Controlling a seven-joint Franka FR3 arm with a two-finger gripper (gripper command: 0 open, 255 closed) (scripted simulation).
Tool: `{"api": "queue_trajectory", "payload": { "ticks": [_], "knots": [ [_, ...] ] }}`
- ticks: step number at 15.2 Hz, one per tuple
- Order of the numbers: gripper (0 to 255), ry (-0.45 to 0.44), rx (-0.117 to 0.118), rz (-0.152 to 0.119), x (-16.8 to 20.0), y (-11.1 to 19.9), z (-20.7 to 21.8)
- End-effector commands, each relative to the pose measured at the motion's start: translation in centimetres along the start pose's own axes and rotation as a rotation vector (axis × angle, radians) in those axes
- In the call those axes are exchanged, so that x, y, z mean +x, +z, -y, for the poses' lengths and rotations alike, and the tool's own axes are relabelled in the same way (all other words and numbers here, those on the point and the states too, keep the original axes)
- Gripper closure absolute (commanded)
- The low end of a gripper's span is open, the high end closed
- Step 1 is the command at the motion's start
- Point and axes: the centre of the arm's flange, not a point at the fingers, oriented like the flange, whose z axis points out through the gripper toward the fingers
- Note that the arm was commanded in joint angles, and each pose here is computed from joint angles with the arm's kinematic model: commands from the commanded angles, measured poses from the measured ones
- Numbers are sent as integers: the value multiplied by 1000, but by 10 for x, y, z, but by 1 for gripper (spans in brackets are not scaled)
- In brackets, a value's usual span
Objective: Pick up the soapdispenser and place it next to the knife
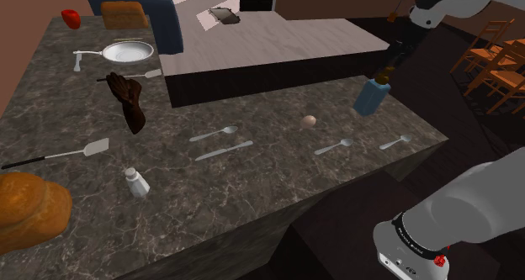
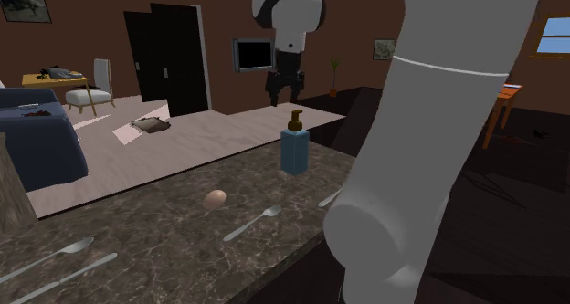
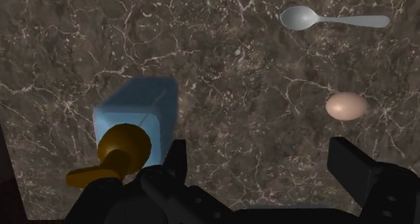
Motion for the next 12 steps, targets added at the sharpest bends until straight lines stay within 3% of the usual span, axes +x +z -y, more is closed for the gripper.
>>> {"api": "queue_trajectory", "payload": {
  "ticks": [1, 10, 12],
  "knots": [
    [0, 0, -2, 1, 9, 8, -25],
    [0, 6, -5, 7, 49, 33, -134],
    [0, 6, -5, 7, 50, 39, -137]
  ]
}}
